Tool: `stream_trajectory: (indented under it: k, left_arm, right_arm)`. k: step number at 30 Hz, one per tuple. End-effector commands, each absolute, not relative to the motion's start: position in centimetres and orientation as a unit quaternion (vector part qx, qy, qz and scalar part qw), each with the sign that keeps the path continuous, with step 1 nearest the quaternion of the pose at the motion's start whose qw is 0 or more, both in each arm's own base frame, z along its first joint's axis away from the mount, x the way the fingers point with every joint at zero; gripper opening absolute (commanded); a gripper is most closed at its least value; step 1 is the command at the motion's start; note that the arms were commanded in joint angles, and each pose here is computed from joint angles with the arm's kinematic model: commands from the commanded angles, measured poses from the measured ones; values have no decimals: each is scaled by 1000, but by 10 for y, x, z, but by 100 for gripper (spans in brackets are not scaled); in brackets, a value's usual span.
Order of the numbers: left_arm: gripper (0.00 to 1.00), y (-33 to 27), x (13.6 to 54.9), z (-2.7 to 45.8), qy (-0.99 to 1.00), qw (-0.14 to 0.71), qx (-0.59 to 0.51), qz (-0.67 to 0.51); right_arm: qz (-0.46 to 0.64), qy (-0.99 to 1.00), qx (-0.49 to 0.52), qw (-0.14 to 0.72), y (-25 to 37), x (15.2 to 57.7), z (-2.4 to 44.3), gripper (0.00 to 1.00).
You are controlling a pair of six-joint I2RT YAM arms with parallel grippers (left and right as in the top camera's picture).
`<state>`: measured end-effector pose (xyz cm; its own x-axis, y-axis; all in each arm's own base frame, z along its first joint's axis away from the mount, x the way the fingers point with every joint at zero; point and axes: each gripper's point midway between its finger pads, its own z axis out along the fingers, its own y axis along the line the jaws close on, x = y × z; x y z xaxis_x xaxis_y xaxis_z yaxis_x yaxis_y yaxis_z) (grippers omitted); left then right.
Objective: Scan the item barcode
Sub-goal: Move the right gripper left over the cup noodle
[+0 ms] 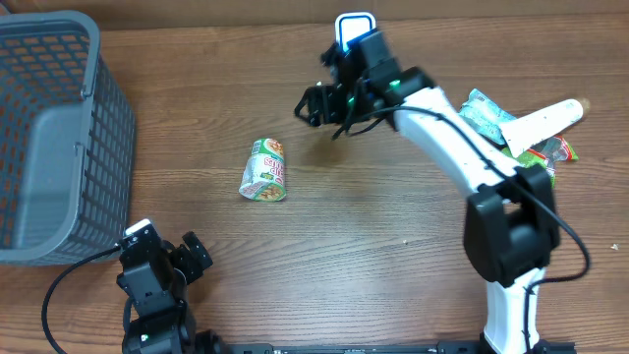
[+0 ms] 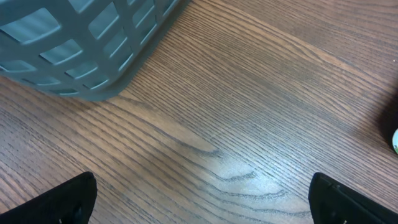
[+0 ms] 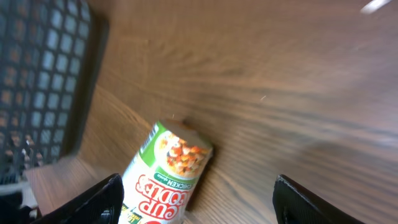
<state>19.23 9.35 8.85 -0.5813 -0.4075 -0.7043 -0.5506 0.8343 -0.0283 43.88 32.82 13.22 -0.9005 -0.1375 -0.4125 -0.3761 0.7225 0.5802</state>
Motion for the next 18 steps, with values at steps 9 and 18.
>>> stream_trajectory:
  k: [9,18]
  left_arm:
    - [100,93,197,98,879,382,-271,92]
    - [100,93,197,98,879,382,-271,92]
  right_arm:
    - [345,917,-155,126,389,410,74,95]
    - [331,924,-158,110,401,399,46,100]
